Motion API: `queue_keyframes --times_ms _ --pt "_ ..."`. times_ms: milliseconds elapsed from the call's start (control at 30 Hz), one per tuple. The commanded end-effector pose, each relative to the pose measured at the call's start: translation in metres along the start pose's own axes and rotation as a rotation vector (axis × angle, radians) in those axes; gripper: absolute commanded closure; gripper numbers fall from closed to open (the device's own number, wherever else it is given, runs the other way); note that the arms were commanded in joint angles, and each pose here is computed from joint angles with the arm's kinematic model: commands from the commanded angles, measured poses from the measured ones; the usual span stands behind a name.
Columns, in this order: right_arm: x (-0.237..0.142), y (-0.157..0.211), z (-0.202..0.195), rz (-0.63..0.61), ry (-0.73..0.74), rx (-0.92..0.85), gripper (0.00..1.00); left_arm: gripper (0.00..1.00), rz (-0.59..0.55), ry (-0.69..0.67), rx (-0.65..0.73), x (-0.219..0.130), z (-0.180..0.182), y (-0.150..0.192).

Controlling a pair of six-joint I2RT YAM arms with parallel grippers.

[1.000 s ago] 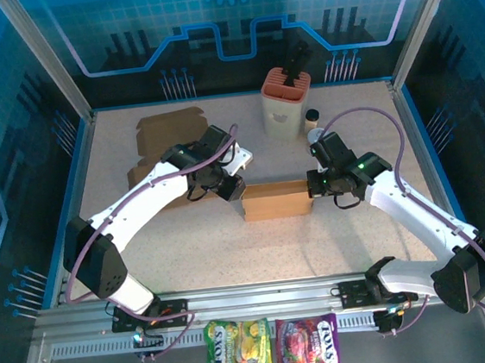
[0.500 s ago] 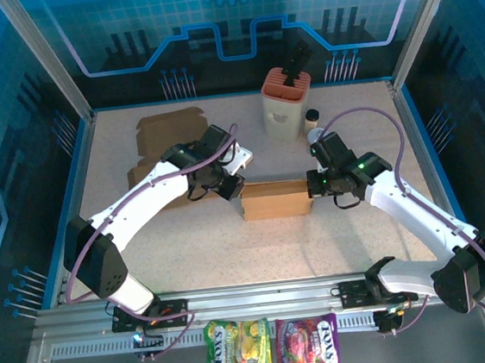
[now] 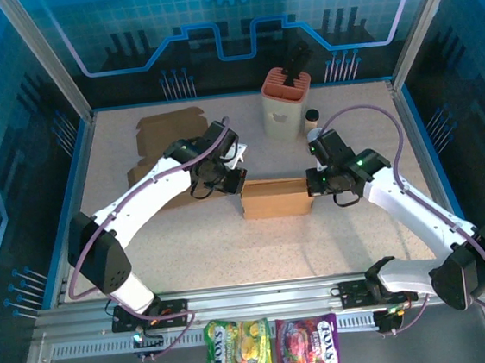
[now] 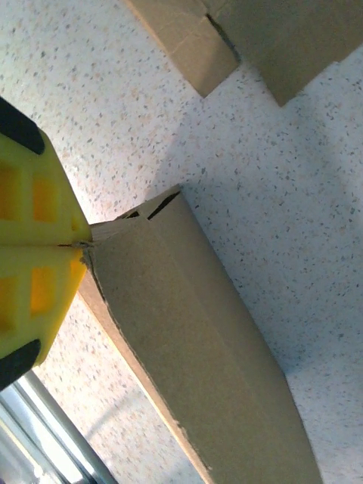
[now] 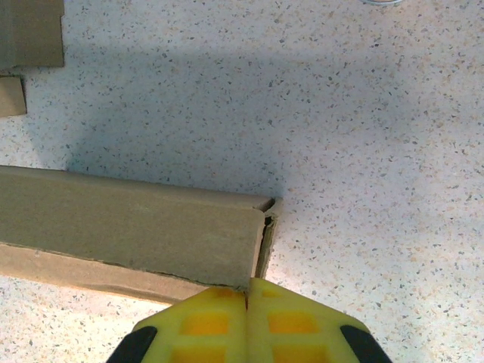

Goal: Fold the paper box

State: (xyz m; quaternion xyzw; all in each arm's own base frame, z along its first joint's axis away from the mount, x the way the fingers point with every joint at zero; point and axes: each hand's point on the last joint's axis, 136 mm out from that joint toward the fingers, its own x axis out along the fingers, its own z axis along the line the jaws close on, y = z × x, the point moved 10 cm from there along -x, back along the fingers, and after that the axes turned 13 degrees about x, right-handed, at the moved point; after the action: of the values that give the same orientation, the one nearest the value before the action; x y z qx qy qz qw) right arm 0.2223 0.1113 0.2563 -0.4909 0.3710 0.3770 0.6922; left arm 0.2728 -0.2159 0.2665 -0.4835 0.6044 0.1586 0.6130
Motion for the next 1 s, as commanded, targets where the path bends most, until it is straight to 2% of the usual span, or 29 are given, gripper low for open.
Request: queue_keyframes --times_ms 0,333,633,967 --pt "-0.005 -0.005 0.006 0.016 -0.038 0.014 1.0 0.98 0.009 0.068 -0.121 -0.003 -0.01 -0.008" --pt "-0.005 -0.005 0.006 0.025 -0.037 0.013 1.0 1.0 0.058 0.094 -0.229 0.002 -0.012 -0.014" --pt "-0.005 -0.004 0.005 0.024 -0.041 0.016 1.0 1.0 0.068 0.1 -0.226 0.005 -0.012 -0.013" --pt "-0.002 -0.001 0.003 0.024 -0.05 0.008 1.0 1.0 0.009 0.12 -0.184 0.017 -0.01 0.005"
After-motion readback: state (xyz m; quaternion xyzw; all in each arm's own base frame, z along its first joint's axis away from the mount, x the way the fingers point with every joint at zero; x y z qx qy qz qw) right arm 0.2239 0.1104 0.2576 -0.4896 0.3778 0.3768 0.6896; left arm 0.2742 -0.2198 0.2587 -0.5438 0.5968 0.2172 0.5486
